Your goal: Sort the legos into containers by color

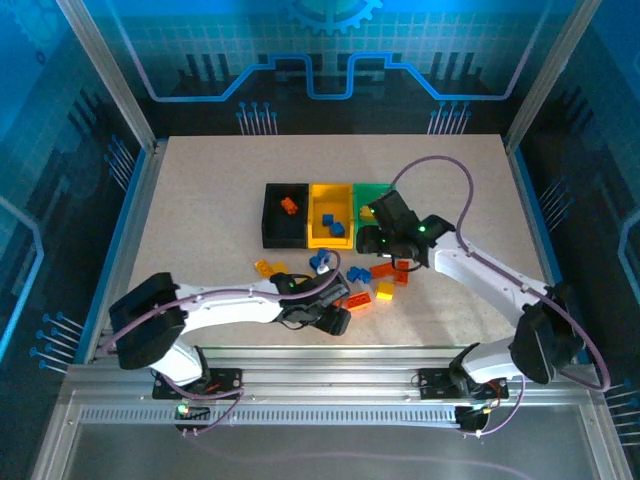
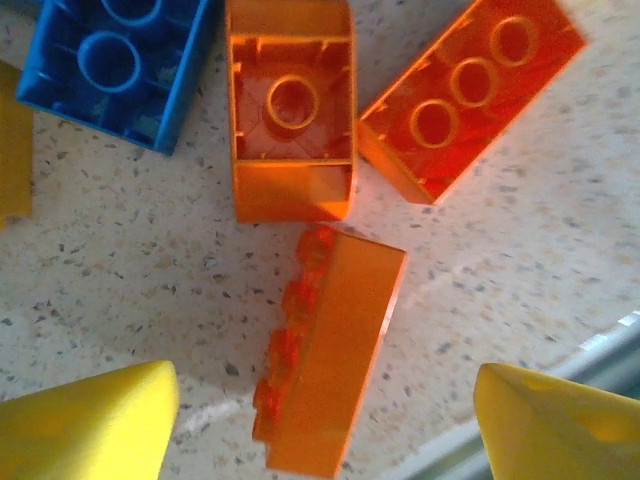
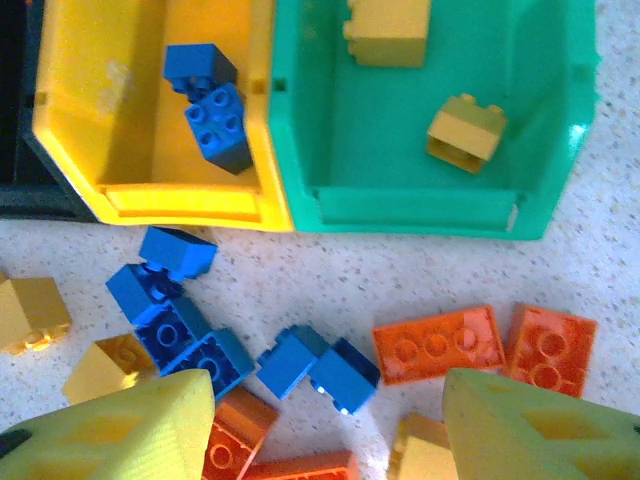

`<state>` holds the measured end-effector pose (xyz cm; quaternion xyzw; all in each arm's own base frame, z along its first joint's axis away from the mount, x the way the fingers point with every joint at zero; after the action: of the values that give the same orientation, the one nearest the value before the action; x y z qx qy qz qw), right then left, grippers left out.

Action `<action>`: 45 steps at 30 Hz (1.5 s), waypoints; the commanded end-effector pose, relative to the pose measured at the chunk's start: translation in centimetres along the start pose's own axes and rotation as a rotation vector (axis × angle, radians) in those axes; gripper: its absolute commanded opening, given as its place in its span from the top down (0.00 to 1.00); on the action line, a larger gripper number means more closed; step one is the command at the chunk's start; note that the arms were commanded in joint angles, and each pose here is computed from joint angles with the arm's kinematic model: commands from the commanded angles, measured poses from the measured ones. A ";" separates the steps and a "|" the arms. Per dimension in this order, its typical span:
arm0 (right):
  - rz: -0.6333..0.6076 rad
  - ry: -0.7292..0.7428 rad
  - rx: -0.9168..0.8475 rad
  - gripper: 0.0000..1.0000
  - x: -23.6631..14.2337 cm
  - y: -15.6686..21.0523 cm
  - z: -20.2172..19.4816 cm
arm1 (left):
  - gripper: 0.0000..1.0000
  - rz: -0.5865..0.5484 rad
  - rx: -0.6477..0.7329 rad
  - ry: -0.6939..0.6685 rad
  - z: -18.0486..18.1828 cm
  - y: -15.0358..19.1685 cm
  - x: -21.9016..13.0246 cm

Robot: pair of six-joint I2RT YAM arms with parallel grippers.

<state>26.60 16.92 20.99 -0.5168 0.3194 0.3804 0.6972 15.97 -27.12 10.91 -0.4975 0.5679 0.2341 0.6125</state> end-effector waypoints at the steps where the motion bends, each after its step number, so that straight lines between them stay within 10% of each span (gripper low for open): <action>1: -0.059 -0.039 0.052 0.36 -1.6 -0.4 -0.7 | 0.27 0.014 0.068 -0.091 0.0 -0.2 0.6; 19: -0.087 -0.046 0.083 0.36 -2.6 -0.6 -1.9 | 0.82 -0.003 0.056 -0.077 -0.7 -0.1 -0.4; 30: -0.080 -0.041 0.103 0.36 -2.4 0.3 -2.6 | 0.84 -0.333 -0.347 -0.240 10.4 -7.8 -9.5; 45: -0.051 -0.038 0.110 0.36 -3.5 2.1 -3.9 | 0.82 -0.284 -0.549 -0.404 19.2 -18.4 -4.2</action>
<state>23.51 13.68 22.04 -0.4874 0.3004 0.3575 0.7378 38.39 -16.58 17.96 -0.6703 0.2844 0.3740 0.5744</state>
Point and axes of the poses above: each hand's point on the last joint's axis, 136 mm out from that joint toward the fingers, its own x axis out along the fingers, its own z axis along the line the jaws close on, y = z × x, the point moved 7 cm from there along -x, back along the fingers, and after that the axes turned 4 degrees about x, right-handed, at the moved point
